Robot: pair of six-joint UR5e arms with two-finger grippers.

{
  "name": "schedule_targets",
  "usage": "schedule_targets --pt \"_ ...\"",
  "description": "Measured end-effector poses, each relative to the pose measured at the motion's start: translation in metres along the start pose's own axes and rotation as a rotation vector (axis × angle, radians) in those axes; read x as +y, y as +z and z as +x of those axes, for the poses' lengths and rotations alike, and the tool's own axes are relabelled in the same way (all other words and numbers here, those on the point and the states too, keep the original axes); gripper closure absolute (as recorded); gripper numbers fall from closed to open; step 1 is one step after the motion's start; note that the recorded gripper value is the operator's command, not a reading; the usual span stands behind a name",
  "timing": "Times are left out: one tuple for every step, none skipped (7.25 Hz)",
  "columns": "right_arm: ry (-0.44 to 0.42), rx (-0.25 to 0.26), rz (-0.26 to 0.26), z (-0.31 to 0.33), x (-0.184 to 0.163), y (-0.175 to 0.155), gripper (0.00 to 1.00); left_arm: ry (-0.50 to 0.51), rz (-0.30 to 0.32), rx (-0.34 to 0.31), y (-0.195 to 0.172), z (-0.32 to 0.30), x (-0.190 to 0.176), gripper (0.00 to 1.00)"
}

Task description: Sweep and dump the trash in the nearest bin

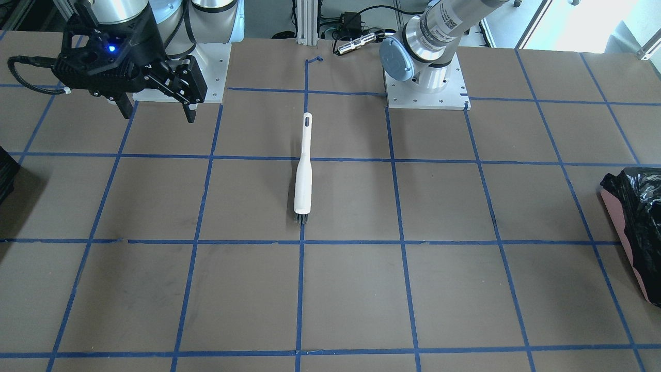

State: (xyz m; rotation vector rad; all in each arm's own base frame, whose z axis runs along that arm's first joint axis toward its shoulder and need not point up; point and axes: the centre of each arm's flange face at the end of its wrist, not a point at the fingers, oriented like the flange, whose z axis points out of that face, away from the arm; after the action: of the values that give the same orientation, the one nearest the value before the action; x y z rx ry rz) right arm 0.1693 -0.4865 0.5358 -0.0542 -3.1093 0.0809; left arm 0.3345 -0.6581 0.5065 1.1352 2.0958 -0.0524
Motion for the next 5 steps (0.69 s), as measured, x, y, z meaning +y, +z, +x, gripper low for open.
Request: schedule_targets --pt "0.000 -0.001 -0.002 0.000 0.000 0.000 0.00 -0.055 0.040 0.019 -0.008 0.008 -0.035 1.00" --pt "0.000 -0.001 -0.003 0.000 0.000 0.001 0.00 -0.116 0.081 0.045 -0.015 0.021 -0.072 1.00" --pt "0.000 -0.002 -0.004 0.000 0.000 0.001 0.00 -0.183 0.116 0.089 -0.024 0.038 -0.111 1.00" --pt "0.000 -0.002 -0.004 0.000 0.000 0.001 0.00 -0.250 0.141 0.160 -0.035 0.058 -0.148 1.00" --pt "0.000 -0.002 -0.004 0.000 0.000 0.001 0.00 -0.313 0.153 0.259 -0.047 0.077 -0.178 1.00"
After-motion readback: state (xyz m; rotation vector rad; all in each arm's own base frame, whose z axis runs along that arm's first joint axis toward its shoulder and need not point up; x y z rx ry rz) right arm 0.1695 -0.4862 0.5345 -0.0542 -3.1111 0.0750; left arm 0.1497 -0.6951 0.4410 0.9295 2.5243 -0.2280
